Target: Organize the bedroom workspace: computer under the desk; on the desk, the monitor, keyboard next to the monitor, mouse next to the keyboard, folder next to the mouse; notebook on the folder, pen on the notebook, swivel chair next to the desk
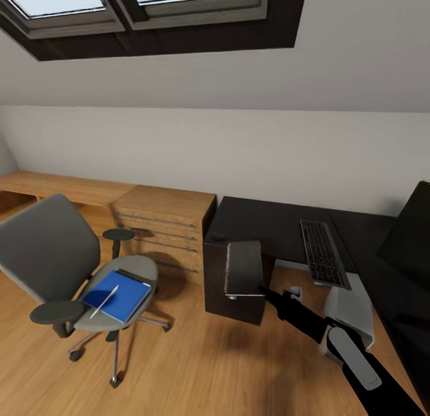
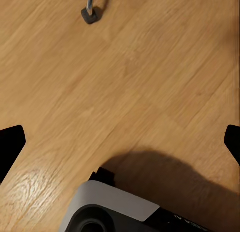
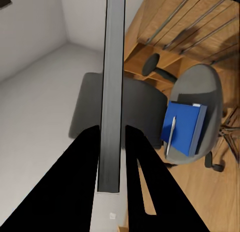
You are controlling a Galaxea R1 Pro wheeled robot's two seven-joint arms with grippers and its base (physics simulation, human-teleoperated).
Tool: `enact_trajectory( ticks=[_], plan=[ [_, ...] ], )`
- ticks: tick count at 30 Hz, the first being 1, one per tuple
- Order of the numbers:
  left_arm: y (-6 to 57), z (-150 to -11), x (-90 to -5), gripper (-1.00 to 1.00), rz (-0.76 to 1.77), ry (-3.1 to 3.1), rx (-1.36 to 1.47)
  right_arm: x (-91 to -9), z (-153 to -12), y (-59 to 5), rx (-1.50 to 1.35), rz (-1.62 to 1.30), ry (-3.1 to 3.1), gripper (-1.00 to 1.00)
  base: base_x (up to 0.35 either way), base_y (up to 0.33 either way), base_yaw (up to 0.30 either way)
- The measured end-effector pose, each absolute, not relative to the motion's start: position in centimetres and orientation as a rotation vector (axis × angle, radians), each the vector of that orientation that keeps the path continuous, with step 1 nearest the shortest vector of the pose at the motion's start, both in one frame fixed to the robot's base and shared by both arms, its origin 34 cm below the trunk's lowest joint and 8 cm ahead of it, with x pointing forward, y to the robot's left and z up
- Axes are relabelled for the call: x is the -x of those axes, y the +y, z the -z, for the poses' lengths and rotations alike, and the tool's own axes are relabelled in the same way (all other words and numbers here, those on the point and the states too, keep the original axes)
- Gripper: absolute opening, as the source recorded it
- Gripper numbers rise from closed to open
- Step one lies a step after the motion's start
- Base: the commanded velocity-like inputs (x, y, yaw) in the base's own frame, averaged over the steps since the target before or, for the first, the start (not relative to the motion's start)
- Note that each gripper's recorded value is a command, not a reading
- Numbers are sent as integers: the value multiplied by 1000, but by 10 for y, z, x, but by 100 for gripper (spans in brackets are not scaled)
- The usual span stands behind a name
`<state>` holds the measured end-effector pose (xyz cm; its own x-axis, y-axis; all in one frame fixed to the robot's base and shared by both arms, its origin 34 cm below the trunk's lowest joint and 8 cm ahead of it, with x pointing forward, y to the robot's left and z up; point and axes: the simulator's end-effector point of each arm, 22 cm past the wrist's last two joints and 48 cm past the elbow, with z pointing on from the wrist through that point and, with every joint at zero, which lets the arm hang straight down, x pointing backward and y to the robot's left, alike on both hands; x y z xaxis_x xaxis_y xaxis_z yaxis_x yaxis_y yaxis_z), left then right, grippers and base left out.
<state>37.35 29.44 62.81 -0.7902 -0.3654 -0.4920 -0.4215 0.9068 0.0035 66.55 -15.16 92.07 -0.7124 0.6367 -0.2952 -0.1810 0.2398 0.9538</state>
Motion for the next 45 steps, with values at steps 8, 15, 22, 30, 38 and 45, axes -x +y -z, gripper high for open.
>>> enact_trajectory(
  ticks=[8, 15, 22, 30, 38, 45],
  plan=[
    [295, -628, -374, 100, -155, 2573, 568, -667, -918, -161, -474, -1571, 1809, -100, 23, 0, -248],
    [295, -628, -374, 100, -155, 2572, 567, -667, -912, -165, -515, -1590, 1796, -100, 226, 0, -79],
    [294, -628, -374, 100, -154, 2573, 566, -667, -907, -164, -533, -1591, 1801, -100, 143, 0, -8],
    [295, -629, -374, 100, -154, 2571, 567, -686, -894, -150, -759, -1557, 1767, -100, 126, 0, 0],
    [284, -628, -375, 100, -134, 2581, 534, -693, -881, -150, -856, -1502, 1781, -100, 48, 0, 0],
    [274, -630, -378, 100, -115, 2569, 508, -693, -879, -150, -867, -1492, 1781, -100, 191, 0, 0]
  ],
)
